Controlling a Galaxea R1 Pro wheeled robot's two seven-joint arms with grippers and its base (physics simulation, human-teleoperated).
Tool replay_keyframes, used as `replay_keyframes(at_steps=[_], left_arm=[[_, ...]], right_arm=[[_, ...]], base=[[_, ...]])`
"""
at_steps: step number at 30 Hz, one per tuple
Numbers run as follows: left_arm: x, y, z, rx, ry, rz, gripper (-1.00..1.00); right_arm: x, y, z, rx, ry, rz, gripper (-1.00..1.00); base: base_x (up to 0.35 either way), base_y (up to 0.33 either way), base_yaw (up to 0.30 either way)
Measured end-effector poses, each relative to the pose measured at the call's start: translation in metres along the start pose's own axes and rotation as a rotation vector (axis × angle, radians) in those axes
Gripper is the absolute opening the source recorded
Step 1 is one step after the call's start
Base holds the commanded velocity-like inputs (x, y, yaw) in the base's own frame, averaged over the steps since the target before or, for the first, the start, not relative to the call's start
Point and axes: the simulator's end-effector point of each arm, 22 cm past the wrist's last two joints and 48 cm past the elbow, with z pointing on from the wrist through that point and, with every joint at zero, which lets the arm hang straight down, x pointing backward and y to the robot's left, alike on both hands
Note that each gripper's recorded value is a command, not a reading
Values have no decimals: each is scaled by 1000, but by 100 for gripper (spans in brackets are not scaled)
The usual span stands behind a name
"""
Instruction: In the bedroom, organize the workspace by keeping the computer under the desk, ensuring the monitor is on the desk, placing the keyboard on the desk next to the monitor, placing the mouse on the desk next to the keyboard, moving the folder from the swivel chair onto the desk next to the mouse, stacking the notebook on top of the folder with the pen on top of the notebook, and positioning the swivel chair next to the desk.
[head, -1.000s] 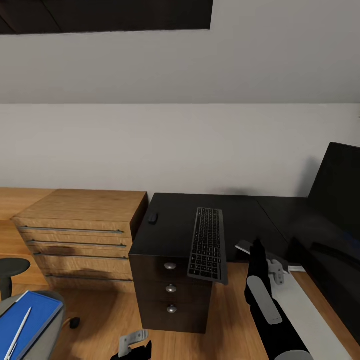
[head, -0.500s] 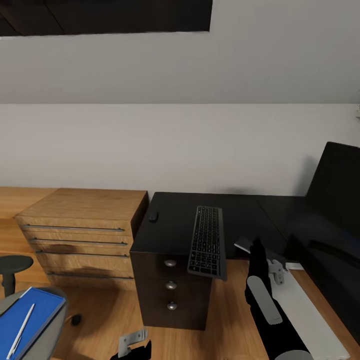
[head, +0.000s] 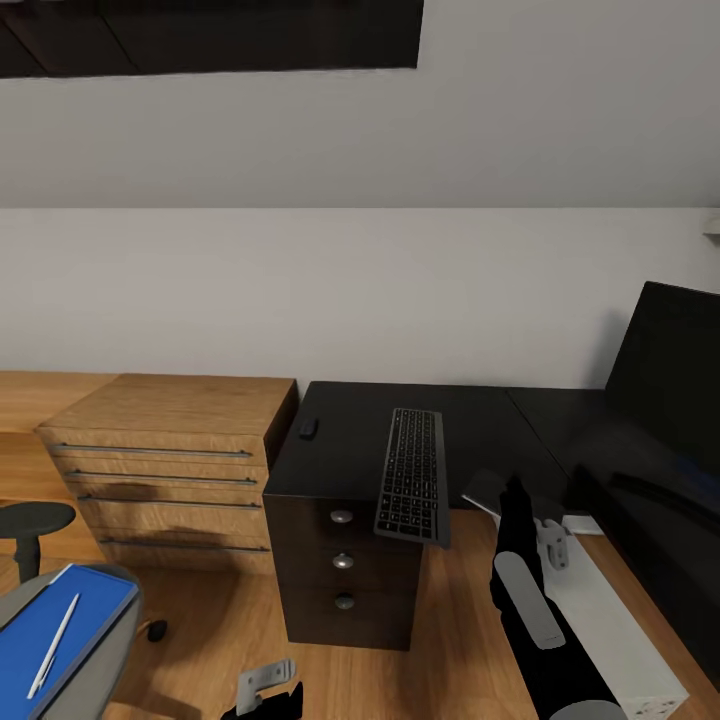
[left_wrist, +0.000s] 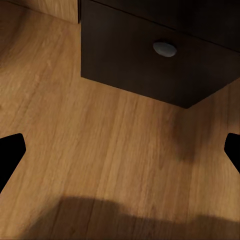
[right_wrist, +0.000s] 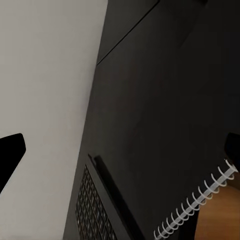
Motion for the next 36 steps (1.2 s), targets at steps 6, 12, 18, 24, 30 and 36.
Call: replay_keyframes(at_steps=[6,12,18,24,30,36], left_arm=[[0,0,0,-1,0,0,100],[0,0,0,-2,0,0,100],[0,0,0,-2,1,0,100],[0,0,0,-2,1,-1,100],[0,0,0,-2,0,-1,100],[0,0,0,-2,0,-1,100]], right_arm=[[0,0,0,0,0,0,100],[0,0,0,0,0,0,100],[0,0,0,1,-1,0,100],[0,0,0,1,-1,0,100],[-1,0,0,0,-1,0,100],[-1,0,0,0,-1,-1,100]], base=[[-1,0,0],[0,0,0],[-151,0,0],[-218,0,0],[-57,0,0],[-11,0,0]])
